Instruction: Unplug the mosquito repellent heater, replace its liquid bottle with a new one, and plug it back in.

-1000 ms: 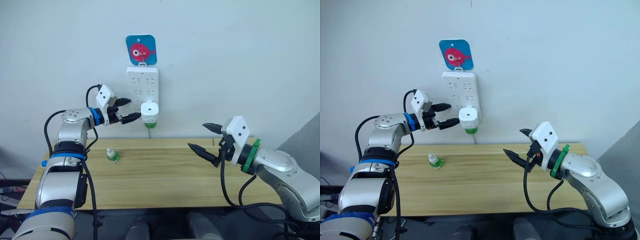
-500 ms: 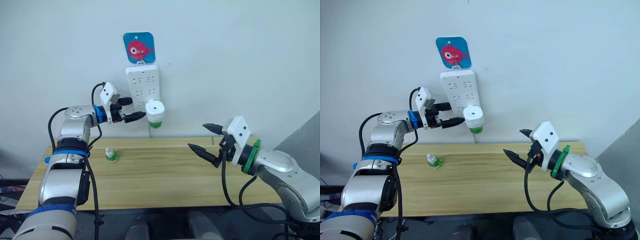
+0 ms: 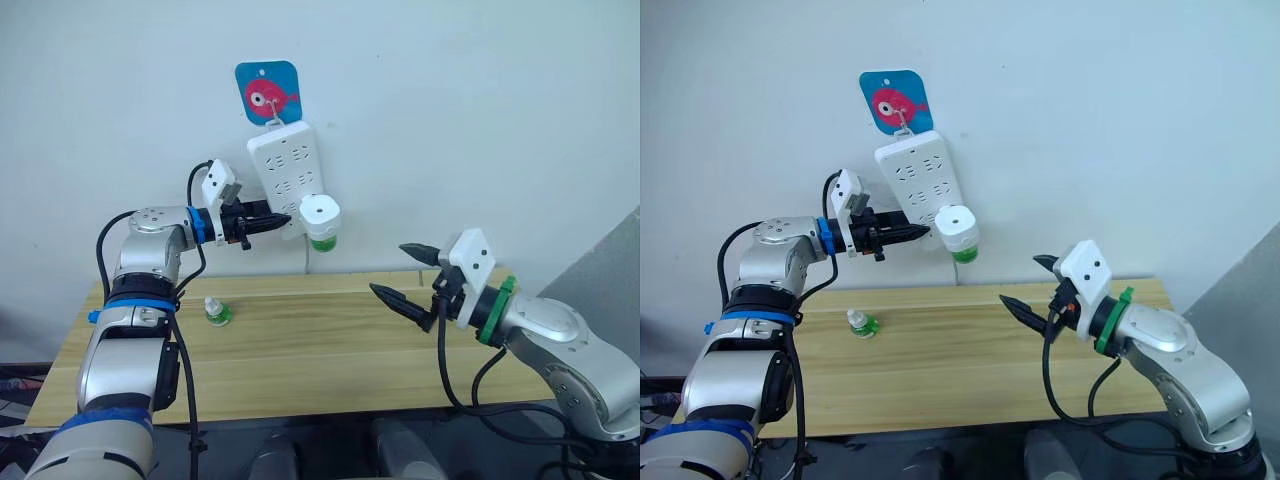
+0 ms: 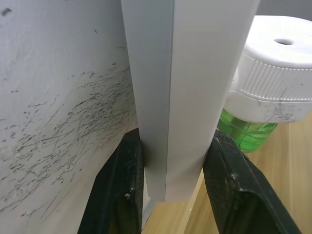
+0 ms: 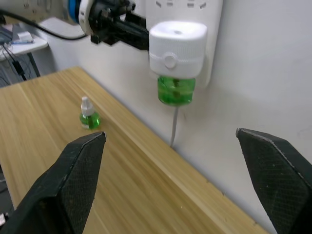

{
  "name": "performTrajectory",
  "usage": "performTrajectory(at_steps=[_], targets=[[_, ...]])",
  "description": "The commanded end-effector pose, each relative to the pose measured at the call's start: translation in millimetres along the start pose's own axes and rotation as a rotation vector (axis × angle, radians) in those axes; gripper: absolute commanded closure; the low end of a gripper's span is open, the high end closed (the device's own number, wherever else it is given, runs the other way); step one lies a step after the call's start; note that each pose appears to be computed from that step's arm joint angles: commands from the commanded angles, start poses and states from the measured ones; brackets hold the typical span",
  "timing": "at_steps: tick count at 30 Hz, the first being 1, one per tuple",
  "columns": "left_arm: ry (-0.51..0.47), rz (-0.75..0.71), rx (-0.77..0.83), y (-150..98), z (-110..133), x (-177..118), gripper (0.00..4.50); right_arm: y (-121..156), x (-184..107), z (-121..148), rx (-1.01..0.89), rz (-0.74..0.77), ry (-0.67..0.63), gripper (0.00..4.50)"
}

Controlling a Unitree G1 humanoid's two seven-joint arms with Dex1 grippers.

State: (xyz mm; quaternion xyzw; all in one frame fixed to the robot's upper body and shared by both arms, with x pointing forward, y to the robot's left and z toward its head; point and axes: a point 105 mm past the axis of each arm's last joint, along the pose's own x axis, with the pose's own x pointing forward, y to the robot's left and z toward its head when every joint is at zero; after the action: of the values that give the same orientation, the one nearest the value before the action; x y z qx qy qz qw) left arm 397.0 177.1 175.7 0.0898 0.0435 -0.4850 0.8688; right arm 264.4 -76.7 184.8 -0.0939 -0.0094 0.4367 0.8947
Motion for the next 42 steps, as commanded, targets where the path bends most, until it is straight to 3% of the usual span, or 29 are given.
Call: performTrajectory(at_steps=[1, 14, 24, 42], targets=[[-0.051, 0.001, 0.049, -0.3, 22.4, -1.6, 3.17, 1.1, 11.7, 16.6, 0.009, -0.017, -0.075, 0.0], [-0.046, 0.004, 0.026, -7.8, 21.1, -1.9, 3.17, -1.2, 85.9, 30.1, 0.012, -0.174, -0.078, 0.0], [-0.047, 0.008, 0.03, -10.5, 18.7, -0.7, 3.17, -5.9, 103.5, 35.3, 0.06, -0.269, -0.056, 0.0], [-0.047, 0.009, 0.03, -12.2, 19.0, -0.6, 3.17, -4.0, 120.0, 31.6, 0.104, -0.272, -0.041, 0.0]])
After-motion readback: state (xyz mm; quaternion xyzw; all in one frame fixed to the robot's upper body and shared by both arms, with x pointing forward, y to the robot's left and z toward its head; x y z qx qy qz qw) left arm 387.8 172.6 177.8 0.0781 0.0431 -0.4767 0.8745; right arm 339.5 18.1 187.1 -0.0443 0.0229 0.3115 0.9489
